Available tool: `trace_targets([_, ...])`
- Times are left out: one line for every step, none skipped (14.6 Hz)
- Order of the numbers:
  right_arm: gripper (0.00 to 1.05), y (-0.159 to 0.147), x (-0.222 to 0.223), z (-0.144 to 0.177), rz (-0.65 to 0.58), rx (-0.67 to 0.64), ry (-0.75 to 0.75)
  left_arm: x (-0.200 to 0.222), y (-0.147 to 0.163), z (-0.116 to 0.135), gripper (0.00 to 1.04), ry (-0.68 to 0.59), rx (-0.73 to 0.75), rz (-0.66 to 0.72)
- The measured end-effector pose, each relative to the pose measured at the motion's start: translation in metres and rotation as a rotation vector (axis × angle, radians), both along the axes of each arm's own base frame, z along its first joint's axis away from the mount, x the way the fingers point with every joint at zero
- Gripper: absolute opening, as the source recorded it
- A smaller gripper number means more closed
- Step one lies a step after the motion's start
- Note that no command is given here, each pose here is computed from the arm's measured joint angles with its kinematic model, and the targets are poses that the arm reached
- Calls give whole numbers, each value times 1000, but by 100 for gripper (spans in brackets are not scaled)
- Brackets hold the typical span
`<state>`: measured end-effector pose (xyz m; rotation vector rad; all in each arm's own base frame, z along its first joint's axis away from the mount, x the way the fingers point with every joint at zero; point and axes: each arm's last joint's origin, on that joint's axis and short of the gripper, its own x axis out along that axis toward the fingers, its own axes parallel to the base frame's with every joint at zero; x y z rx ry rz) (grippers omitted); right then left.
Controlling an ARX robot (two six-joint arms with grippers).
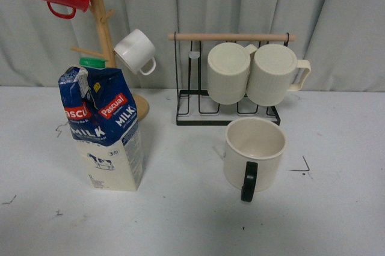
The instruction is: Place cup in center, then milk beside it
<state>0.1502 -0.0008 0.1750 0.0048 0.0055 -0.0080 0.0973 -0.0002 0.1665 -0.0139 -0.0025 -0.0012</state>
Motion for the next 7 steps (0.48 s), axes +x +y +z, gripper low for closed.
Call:
trace_targets([2, 0, -4, -4, 0, -1, -34, 0, 0, 0, 98, 0, 0, 0])
trace_targets([2, 0, -8, -12, 0, 0, 14, 0, 0, 0, 98, 0, 0, 0])
trace_targets([2, 0, -10, -11, 0, -1, 12, 0, 0, 0, 98, 0, 0, 0])
trace_targets([2, 0, -14, -8, 0, -2, -7, 0, 0, 0, 98, 0, 0, 0])
trace_targets([2, 0, -17, -7, 0, -2, -14, 0, 0, 0, 98, 0, 0, 0])
trace_targets([2, 0, -20, -7, 0, -2, -10, 0, 0, 0, 98, 0, 0, 0])
trace_targets([2, 0, -22, -6, 0, -2, -11, 0, 0, 0, 98, 0, 0, 0])
